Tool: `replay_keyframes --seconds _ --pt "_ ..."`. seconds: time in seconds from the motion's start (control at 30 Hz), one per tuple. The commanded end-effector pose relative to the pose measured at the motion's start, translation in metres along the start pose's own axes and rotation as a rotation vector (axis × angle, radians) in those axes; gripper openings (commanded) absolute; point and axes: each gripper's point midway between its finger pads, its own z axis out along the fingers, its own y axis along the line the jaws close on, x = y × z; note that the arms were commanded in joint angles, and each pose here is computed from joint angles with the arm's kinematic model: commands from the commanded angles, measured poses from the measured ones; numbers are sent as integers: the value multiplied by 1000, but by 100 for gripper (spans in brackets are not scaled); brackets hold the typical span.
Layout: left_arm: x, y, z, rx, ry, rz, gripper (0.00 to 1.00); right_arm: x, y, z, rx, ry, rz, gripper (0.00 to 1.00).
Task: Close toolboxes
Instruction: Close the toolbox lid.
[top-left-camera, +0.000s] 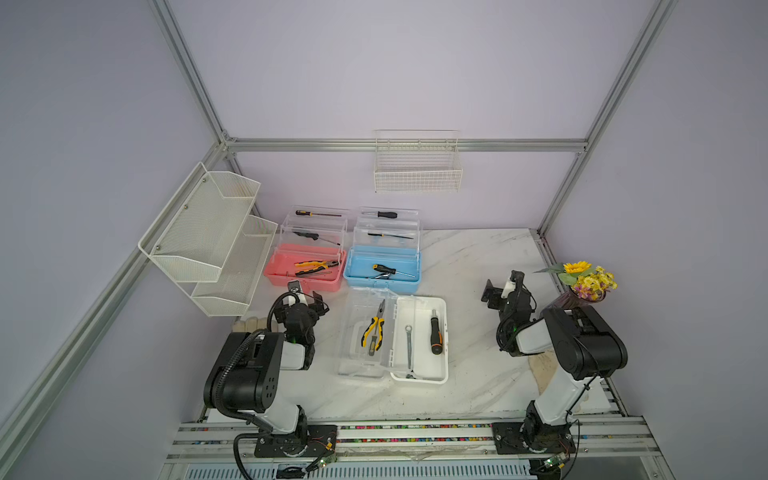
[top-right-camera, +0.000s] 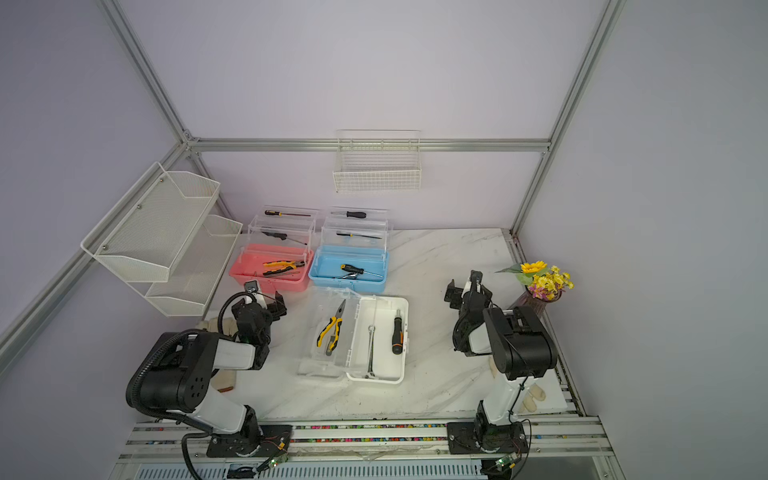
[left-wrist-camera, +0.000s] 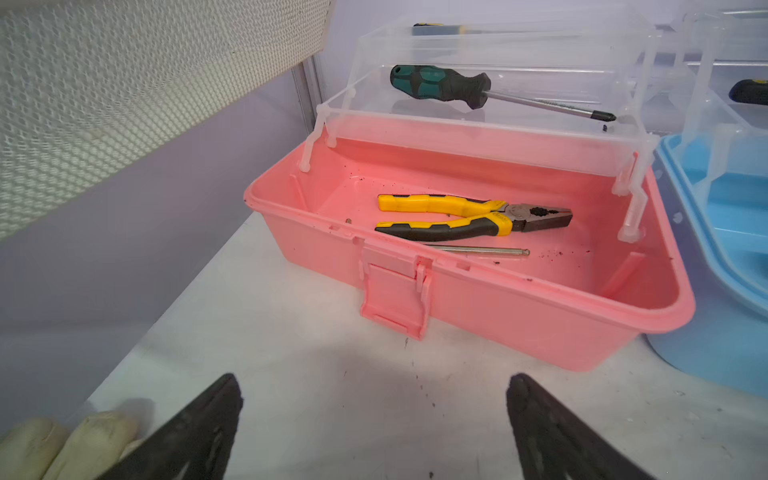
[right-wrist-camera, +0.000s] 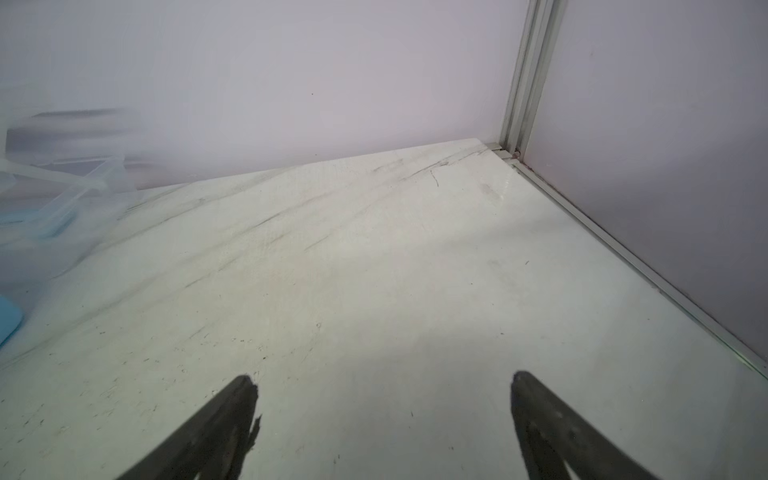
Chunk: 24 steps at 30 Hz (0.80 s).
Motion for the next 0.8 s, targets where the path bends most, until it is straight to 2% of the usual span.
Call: replay_keyframes --seconds 0.0,0.67,0.73,0.77 --pt "-17 1 2 -11 -54 -27 100 -4 1 2 -5 -15 6 97" --pt "-16 1 3 -13 -43 -22 100 -3 1 4 -9 -6 16 97" --pt "-17 0 3 -10 -43 -18 100 -13 -1 3 8 -32 3 97" --pt "-23 2 1 -19 -59 -24 100 -19 -3 9 36 20 -6 97"
